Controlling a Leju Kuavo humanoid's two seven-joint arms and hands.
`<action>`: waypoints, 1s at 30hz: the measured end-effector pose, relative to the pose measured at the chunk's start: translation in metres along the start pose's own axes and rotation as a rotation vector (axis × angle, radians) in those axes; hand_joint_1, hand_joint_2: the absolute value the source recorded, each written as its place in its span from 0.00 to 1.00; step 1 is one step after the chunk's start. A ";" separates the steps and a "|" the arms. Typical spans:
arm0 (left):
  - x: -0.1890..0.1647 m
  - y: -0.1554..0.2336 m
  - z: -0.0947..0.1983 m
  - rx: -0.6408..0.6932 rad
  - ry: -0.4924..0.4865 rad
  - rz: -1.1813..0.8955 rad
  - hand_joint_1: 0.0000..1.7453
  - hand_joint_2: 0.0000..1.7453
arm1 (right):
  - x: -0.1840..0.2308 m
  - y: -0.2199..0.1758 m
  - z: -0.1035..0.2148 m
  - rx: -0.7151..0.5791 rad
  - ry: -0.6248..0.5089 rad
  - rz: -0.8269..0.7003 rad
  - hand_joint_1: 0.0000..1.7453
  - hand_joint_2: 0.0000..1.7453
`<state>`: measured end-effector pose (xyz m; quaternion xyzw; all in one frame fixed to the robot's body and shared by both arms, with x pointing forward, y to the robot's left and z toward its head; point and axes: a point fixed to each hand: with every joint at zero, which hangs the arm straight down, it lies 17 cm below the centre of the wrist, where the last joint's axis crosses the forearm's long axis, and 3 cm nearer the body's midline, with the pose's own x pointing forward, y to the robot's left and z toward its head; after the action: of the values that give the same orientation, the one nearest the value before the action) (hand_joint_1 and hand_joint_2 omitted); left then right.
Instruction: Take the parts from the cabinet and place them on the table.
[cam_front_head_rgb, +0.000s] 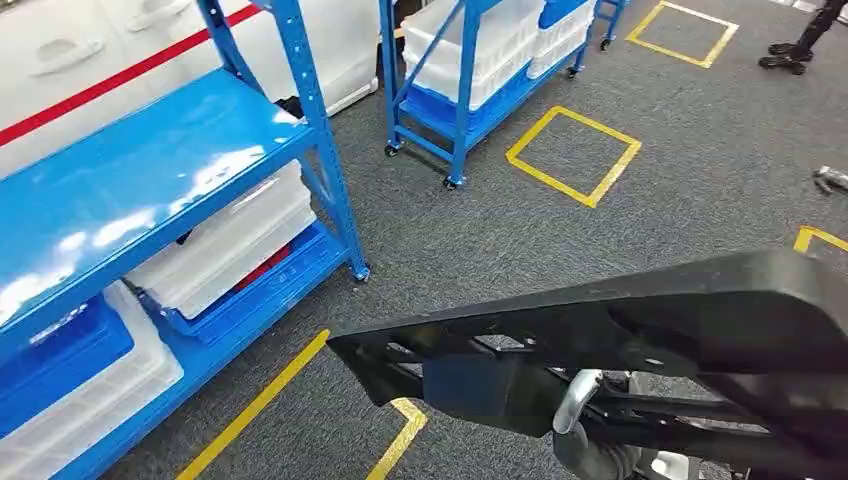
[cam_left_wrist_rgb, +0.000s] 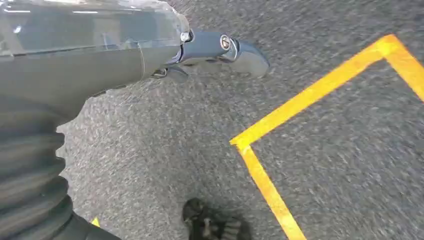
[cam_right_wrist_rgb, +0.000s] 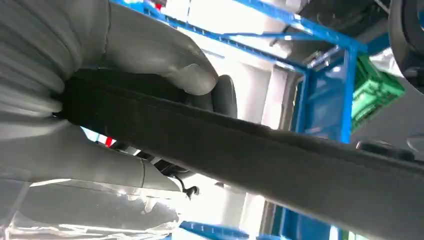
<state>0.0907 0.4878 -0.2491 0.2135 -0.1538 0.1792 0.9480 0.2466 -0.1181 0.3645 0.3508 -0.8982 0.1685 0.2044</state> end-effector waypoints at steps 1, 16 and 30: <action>-0.002 0.001 0.000 0.001 0.002 -0.001 0.00 1.00 | -0.001 0.000 0.000 0.005 0.001 -0.001 0.93 1.00; -0.014 -0.004 0.003 0.019 0.027 -0.010 0.00 1.00 | -0.010 -0.016 0.006 -0.013 0.042 0.044 0.93 1.00; -0.015 -0.025 0.007 0.015 0.024 0.007 0.00 1.00 | -0.018 -0.022 -0.014 -0.006 0.069 0.011 0.93 1.00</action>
<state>0.0862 0.4589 -0.2571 0.2179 -0.1419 0.1861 0.9475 0.2774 -0.1170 0.3709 0.3392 -0.8931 0.1791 0.2352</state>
